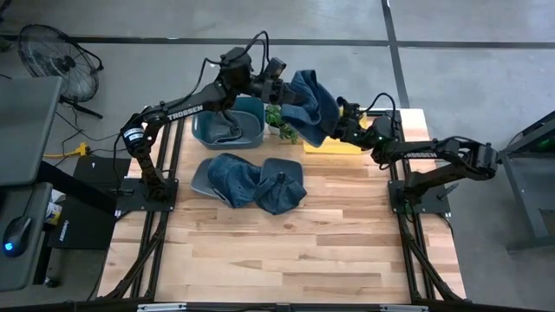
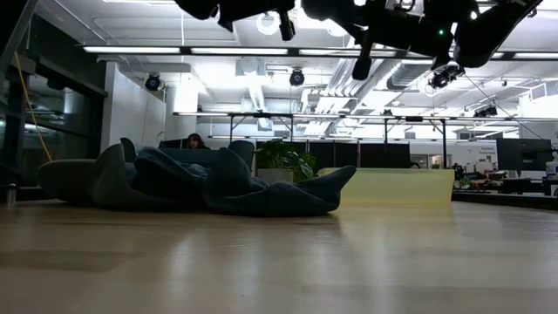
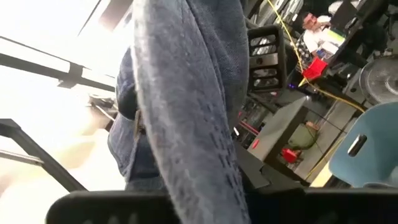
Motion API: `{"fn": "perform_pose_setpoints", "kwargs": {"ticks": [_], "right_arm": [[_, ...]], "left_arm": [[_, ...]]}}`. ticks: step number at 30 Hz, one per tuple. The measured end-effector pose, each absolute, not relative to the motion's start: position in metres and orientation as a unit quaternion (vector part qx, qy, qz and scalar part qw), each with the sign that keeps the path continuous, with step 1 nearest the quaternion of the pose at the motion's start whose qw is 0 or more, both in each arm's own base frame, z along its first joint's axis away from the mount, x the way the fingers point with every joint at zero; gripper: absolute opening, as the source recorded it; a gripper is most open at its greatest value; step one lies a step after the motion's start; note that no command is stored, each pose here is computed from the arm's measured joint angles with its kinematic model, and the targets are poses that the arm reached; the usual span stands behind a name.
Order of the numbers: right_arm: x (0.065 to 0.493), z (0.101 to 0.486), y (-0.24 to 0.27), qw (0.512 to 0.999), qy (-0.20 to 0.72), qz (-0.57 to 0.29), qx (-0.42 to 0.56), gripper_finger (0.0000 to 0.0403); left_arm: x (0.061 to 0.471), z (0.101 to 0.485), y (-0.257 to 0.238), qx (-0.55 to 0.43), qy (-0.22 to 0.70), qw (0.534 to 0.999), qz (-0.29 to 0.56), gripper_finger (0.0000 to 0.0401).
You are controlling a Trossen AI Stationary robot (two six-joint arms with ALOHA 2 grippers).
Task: Pick & Place hat
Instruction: Put the right blue cap into the yellow bin
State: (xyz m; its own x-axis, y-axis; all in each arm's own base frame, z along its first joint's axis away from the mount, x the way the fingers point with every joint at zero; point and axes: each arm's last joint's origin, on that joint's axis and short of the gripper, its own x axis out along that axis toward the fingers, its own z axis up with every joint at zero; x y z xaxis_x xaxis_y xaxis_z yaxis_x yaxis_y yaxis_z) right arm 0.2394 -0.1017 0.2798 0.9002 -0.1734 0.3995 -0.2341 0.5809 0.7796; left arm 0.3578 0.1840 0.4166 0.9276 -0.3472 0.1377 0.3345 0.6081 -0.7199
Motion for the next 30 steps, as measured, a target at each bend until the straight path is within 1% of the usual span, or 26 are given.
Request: {"fn": "perform_pose_setpoints", "kwargs": {"ticks": [4, 7, 10, 17, 20, 24, 30], "right_arm": [[0.24, 0.278, -0.102, 0.864, -0.212, 0.019, 0.457, 0.0008], [0.24, 0.277, -0.102, 0.862, -0.206, 0.019, 0.463, 0.0007], [0.241, 0.276, -0.102, 0.862, -0.2, 0.017, 0.465, 0.0006], [0.242, 0.272, -0.103, 0.862, -0.179, 0.007, 0.473, 0.0005], [0.244, 0.267, -0.103, 0.863, -0.155, -0.003, 0.481, 0.0005], [0.245, 0.262, -0.103, 0.865, -0.133, -0.015, 0.483, 0.0005], [0.244, 0.253, -0.109, 0.864, -0.091, -0.028, 0.495, 0.0005]], "left_arm": [[0.358, 0.414, 0.184, -0.394, 0.014, 0.9, -0.187, 0.0016], [0.358, 0.414, 0.184, -0.375, 0.012, 0.908, -0.187, 0.0039], [0.358, 0.414, 0.184, -0.356, 0.008, 0.916, -0.187, 0.0079], [0.344, 0.418, 0.199, -0.348, 0.01, 0.918, -0.19, 0.0195], [0.336, 0.418, 0.21, -0.354, 0.017, 0.915, -0.192, 0.0228], [0.325, 0.417, 0.223, -0.367, 0.037, 0.906, -0.21, 0.0242], [0.307, 0.411, 0.246, -0.39, 0.058, 0.897, -0.198, 0.0235]]}}
